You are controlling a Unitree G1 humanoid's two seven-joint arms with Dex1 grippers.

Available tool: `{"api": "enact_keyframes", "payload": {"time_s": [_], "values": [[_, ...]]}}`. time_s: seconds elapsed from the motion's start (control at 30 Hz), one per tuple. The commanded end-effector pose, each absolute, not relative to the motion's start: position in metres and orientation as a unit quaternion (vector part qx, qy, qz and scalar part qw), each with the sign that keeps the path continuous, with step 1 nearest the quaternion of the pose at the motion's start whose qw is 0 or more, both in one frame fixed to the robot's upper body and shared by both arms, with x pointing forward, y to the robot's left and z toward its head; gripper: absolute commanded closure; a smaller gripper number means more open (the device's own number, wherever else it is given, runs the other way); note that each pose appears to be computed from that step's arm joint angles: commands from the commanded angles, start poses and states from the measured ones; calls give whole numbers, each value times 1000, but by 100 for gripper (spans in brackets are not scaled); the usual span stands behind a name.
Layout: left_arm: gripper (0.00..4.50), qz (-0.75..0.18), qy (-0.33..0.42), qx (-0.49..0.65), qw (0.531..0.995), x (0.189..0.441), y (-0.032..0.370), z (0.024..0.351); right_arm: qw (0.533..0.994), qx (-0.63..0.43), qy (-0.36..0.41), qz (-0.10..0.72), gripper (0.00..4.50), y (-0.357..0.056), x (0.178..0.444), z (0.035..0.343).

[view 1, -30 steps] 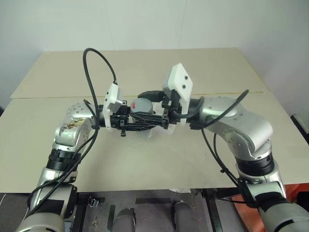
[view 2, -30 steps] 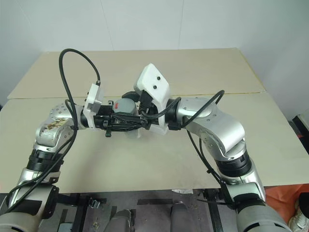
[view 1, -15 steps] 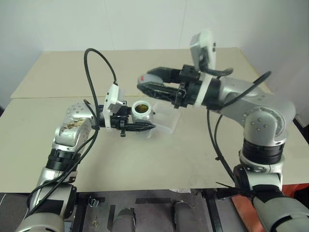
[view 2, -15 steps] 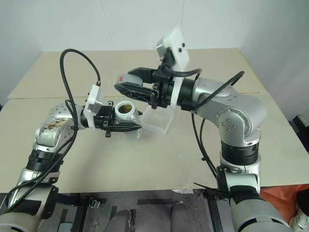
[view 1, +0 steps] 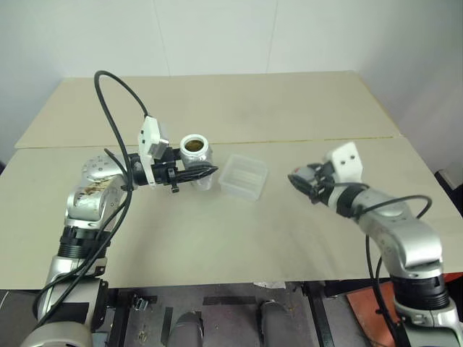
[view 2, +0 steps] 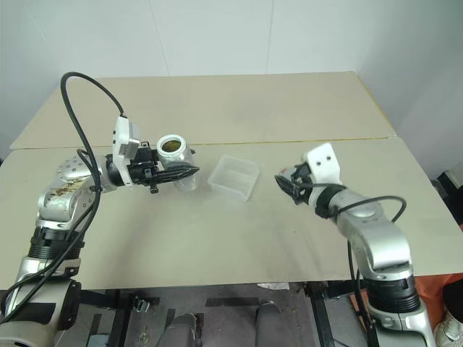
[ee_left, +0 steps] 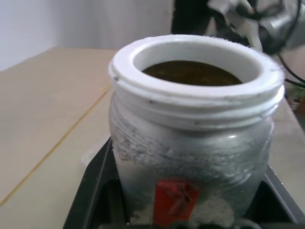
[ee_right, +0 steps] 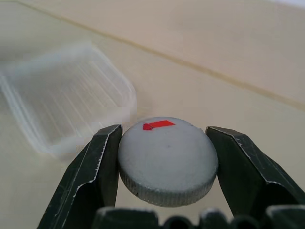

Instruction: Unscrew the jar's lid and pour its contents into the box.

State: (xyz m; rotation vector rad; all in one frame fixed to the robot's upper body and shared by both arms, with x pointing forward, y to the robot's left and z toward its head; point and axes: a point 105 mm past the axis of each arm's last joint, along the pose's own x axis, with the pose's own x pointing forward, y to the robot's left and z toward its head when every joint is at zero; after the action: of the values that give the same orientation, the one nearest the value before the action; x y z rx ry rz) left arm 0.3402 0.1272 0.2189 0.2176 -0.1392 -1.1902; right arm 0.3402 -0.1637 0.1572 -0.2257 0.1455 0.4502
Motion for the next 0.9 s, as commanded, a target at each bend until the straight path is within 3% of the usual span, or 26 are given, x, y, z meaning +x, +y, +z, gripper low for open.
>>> {"api": "enact_keyframes", "payload": {"time_s": [0.03,0.2,0.37,0.53,0.63,0.7,0.73,0.8,0.9], "values": [[257,-519,-95,106,843,347,132,230,973,-111,69,192,139,-166,346,144],[257,-498,-107,116,853,353,130,234,972,-116,89,185,2,-171,348,130],[257,-449,-130,158,870,369,123,244,961,-140,69,227,2,-173,335,158],[257,-318,-195,325,869,405,109,250,934,-127,54,329,2,-156,313,209],[257,-245,-266,482,798,417,95,252,913,-109,49,391,2,-143,299,228],[257,-190,-340,618,683,420,78,255,902,-107,50,416,2,-137,294,235],[257,-150,-387,697,585,423,65,255,894,-112,50,430,2,-133,292,238],[257,-107,-457,761,448,423,47,254,885,-123,48,447,2,-129,290,242],[257,-105,-509,784,338,424,27,241,880,-129,46,456,2,-125,289,246]]}}
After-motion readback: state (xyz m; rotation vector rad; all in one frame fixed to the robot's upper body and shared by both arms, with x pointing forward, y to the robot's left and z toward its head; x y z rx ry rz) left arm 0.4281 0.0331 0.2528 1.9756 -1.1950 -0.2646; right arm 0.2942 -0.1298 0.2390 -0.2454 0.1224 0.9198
